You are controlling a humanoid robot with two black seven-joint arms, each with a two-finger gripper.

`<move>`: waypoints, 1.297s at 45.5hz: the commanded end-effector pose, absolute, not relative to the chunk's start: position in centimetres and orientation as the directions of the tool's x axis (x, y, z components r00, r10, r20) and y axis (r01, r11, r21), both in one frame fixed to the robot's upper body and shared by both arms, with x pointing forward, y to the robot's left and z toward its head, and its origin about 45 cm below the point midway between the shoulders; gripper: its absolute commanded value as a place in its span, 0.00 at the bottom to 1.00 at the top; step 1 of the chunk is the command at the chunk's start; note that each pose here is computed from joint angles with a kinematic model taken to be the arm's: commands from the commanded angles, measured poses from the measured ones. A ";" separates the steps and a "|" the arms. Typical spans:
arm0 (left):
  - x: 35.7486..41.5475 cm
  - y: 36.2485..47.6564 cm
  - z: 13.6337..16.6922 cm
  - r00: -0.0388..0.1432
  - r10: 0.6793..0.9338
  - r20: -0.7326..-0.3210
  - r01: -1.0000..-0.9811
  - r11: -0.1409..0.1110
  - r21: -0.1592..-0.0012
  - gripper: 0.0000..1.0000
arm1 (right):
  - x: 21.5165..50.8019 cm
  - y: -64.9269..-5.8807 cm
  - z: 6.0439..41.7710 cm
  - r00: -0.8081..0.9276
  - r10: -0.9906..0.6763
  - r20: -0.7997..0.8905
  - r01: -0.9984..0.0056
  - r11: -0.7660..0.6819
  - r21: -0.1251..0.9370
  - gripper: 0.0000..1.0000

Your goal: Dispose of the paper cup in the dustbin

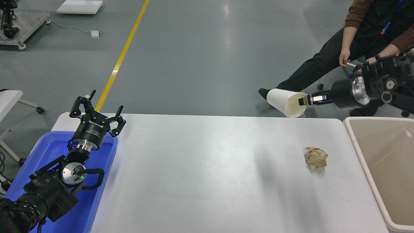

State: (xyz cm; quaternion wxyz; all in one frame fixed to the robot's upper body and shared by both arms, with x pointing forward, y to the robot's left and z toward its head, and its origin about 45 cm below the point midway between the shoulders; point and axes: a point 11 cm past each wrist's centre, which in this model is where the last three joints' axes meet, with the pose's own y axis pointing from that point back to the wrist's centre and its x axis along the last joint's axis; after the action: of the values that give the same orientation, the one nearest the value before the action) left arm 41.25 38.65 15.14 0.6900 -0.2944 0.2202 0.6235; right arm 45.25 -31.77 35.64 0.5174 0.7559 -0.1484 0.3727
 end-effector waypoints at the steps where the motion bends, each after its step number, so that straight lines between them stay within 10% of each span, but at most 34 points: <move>1: 41.25 38.7 15.14 0.125 0.731 -0.671 -0.990 0.049 -0.132 1.00 | 44.8 -32.9 42.5 0.657 0.150 0.739 -0.643 -0.400 0.653 0.00; 30: 41.19 38.7 15.11 0.125 0.731 -0.671 -0.990 0.049 -0.131 1.00 | 42.0 -43.4 47.1 0.603 -0.037 0.797 -0.777 -0.255 0.576 0.00; 59: 41.20 38.8 15.13 0.125 0.731 -0.671 -0.990 0.048 -0.132 1.00 | 29.8 -64.3 40.5 0.368 -0.600 0.710 -0.847 0.098 0.522 0.00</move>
State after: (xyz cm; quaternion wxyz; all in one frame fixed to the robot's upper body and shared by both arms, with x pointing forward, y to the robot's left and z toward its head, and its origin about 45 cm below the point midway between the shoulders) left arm 41.20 38.70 15.11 0.6900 -0.2944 0.2203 0.6234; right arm 35.13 -58.12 44.51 0.5319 0.6795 -0.4587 0.2119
